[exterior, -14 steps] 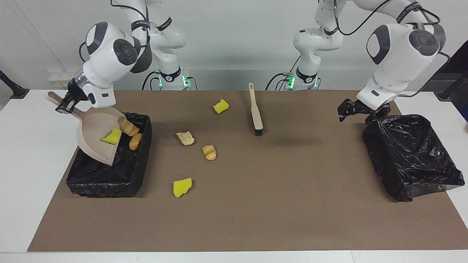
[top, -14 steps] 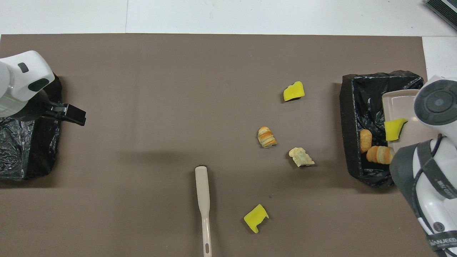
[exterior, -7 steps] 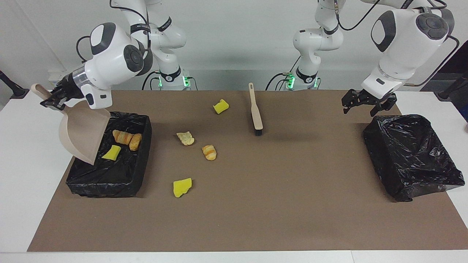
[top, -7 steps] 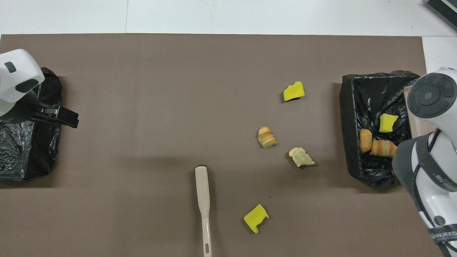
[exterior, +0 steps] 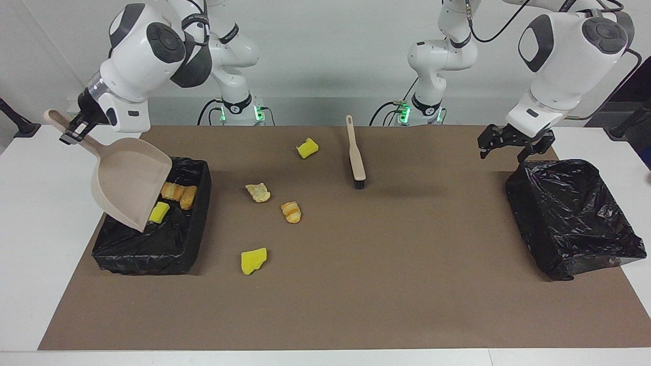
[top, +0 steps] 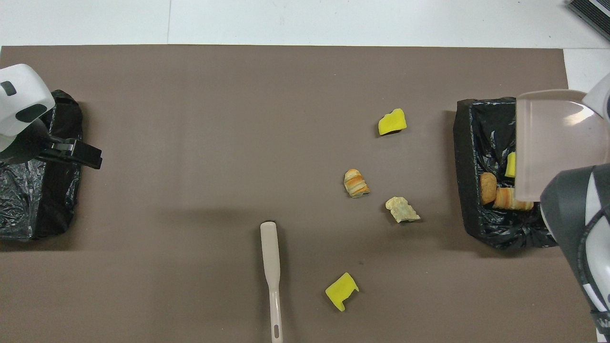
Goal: Sweep and dump trash in bin
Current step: 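Bring the empty dustpan back to the table center with the right gripper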
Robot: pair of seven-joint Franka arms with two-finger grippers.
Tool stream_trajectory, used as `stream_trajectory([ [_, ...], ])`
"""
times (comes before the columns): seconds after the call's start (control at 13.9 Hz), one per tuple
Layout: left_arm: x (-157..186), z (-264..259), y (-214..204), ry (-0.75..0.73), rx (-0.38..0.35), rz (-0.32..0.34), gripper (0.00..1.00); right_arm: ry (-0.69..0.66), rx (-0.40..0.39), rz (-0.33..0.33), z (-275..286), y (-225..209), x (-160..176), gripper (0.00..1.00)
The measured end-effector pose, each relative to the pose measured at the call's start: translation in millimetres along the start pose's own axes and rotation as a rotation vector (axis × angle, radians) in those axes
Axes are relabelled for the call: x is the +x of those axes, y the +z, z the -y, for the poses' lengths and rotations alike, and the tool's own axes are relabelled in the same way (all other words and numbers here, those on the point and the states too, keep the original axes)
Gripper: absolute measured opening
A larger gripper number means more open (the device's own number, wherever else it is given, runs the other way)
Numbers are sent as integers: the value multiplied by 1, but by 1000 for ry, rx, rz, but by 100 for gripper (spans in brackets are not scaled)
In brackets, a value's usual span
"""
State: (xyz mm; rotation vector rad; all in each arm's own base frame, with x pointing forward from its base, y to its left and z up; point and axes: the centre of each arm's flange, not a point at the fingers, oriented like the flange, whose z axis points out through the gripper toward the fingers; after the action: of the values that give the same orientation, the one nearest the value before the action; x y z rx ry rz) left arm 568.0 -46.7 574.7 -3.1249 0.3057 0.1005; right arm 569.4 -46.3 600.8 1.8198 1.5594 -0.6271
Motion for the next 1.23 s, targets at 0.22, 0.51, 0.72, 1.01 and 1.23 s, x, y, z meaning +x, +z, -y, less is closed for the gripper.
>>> stream_trajectory([
  [0.22, 0, 0, 0, 0, 0, 0, 100, 183, 39, -178, 2, -25, 36, 31],
  [0.51, 0, 0, 0, 0, 0, -1, 100, 519, 146, -336, 8, -71, 84, 31],
  [0.72, 0, 0, 0, -1, 0, -2, 100, 759, 242, -429, 6, -106, 120, 31],
  [1.01, 0, 0, 0, -1, 0, -2, 100, 1039, 334, -471, 5, -168, 210, 31],
  [1.23, 0, 0, 0, -1, 0, -3, 100, 1183, 488, -491, 8, -195, 282, 31],
])
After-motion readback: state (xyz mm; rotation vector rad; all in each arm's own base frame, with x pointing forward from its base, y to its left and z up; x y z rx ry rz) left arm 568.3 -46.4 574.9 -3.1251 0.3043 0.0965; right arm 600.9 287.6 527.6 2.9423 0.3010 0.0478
